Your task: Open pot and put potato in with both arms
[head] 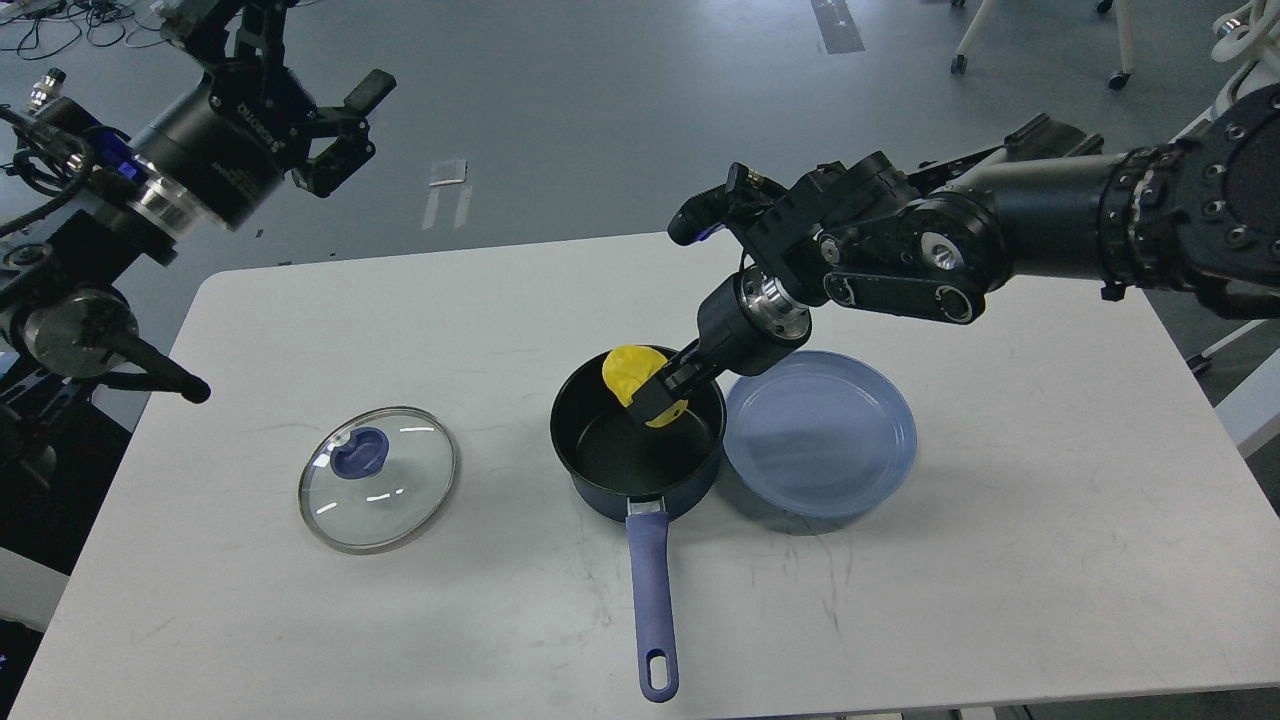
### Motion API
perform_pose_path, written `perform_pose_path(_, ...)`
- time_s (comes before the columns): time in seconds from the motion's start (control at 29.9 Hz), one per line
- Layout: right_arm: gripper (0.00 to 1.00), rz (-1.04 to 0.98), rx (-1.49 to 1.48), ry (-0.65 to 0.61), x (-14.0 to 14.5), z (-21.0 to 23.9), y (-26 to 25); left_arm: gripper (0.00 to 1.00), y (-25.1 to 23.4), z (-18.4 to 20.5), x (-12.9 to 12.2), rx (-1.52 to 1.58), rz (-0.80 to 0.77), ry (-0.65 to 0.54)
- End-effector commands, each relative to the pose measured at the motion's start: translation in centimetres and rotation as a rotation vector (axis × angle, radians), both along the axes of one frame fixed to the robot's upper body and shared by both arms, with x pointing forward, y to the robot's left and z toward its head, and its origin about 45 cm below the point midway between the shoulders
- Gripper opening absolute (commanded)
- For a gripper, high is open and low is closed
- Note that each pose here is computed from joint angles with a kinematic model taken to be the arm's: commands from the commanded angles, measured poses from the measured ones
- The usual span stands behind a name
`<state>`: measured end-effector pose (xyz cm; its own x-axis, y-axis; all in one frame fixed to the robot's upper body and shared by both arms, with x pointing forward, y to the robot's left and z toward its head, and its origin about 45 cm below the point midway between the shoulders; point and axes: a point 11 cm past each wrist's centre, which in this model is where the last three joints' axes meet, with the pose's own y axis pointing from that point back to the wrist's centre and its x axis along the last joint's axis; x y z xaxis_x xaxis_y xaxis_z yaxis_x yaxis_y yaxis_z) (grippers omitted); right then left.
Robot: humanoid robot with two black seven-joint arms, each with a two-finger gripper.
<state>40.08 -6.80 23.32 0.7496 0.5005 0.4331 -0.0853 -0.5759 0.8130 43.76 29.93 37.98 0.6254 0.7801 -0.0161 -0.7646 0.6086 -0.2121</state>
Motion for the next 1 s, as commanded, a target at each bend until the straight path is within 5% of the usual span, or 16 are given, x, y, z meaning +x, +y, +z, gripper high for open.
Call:
perform_pose_path(0.0, 0.61, -0.001, -0.003, 0.0, 0.0, -0.1, -0.1, 0.98, 0.0, 0.0, 0.0, 0.0, 0.0, 0.0)
perform_pose_path(0.37, 0.95, -0.006, -0.011, 0.003, 0.0, -0.4, -0.4, 0.98, 0.1, -0.1, 0.0, 0.0, 0.002, 0.003)
perform_pose_path(0.67, 0.96, -0.107, 0.109, -0.031, 2.3, 3.3, -1.6, 0.98, 0.3, -0.4, -0.1, 0.0, 0.005, 0.009)
perform_pose_path(0.97, 0.96, -0.662, 0.667, 0.101, 6.0, 7.0, -14.0, 0.98, 0.8, -2.2, -0.6, -0.012, 0.018, 0.044)
